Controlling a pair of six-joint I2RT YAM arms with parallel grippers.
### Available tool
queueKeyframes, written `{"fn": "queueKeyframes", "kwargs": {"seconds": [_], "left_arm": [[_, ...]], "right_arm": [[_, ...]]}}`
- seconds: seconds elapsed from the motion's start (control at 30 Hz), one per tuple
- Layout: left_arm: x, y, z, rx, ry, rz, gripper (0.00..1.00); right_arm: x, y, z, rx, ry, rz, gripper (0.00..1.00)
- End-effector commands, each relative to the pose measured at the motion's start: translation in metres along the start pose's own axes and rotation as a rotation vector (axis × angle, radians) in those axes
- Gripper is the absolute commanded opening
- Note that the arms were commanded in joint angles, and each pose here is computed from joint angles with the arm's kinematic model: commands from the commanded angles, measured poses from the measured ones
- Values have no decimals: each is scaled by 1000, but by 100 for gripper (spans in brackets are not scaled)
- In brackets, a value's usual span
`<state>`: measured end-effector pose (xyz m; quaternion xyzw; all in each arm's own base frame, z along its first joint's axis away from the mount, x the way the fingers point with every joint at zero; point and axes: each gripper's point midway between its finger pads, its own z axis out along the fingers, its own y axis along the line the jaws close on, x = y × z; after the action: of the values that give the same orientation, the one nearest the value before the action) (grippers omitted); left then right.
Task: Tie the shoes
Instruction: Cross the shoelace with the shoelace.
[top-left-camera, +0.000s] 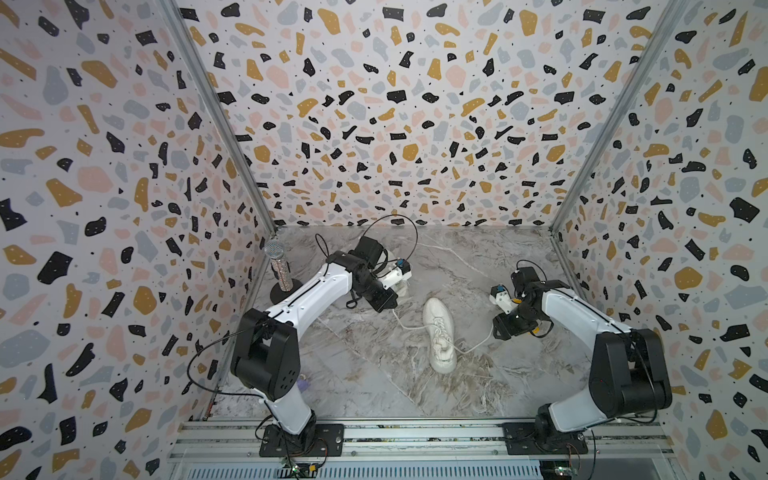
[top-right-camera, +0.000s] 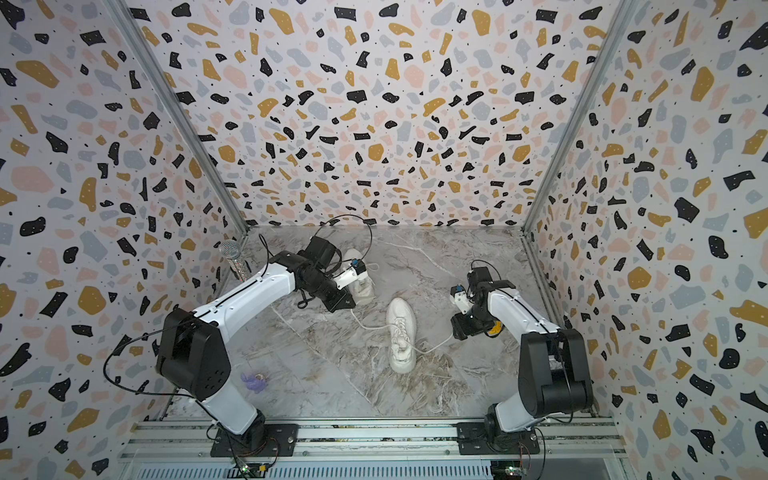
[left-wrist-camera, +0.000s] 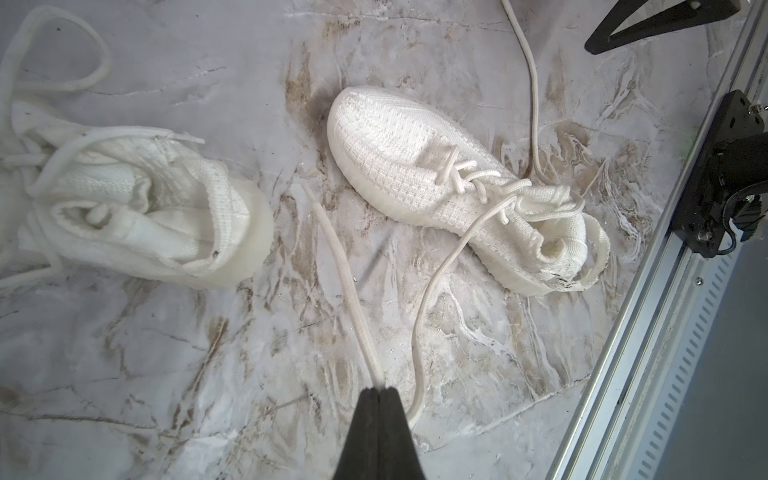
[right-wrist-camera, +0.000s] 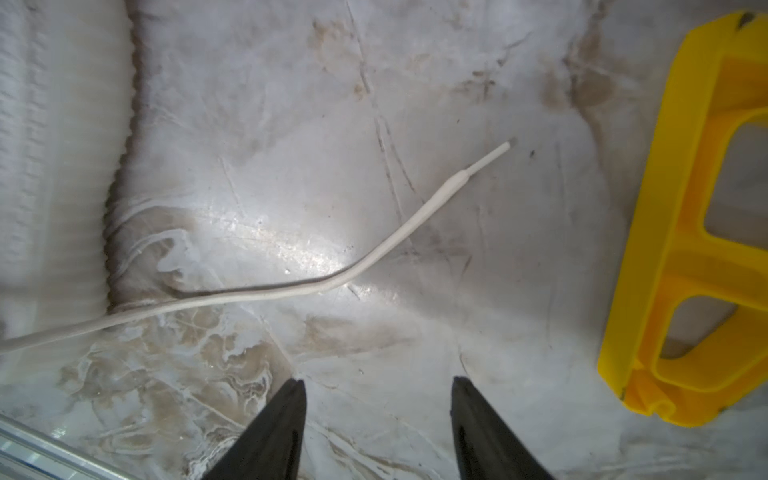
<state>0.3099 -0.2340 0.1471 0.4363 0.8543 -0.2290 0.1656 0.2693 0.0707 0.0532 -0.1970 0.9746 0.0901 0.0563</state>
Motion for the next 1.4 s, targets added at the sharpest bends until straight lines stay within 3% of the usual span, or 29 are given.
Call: {"fn": "queueKeyframes", "kwargs": {"seconds": [0.0,0.47,1.1,1.37], "left_arm": [[-5,-3,-6,3,-32,15,0],[-2,-3,-5,0,-26,20,0],[1,-3,-3,5,-10,16,0],[0,-5,-4,15,-13,16,0]], "right_arm": [[-15,-4,0,7,-27,30,57],[-40,-15,32,30,-4,67,43],[-56,5,28,-56,-41,73,52],[-46,-11,42,103,30,18,40]]}}
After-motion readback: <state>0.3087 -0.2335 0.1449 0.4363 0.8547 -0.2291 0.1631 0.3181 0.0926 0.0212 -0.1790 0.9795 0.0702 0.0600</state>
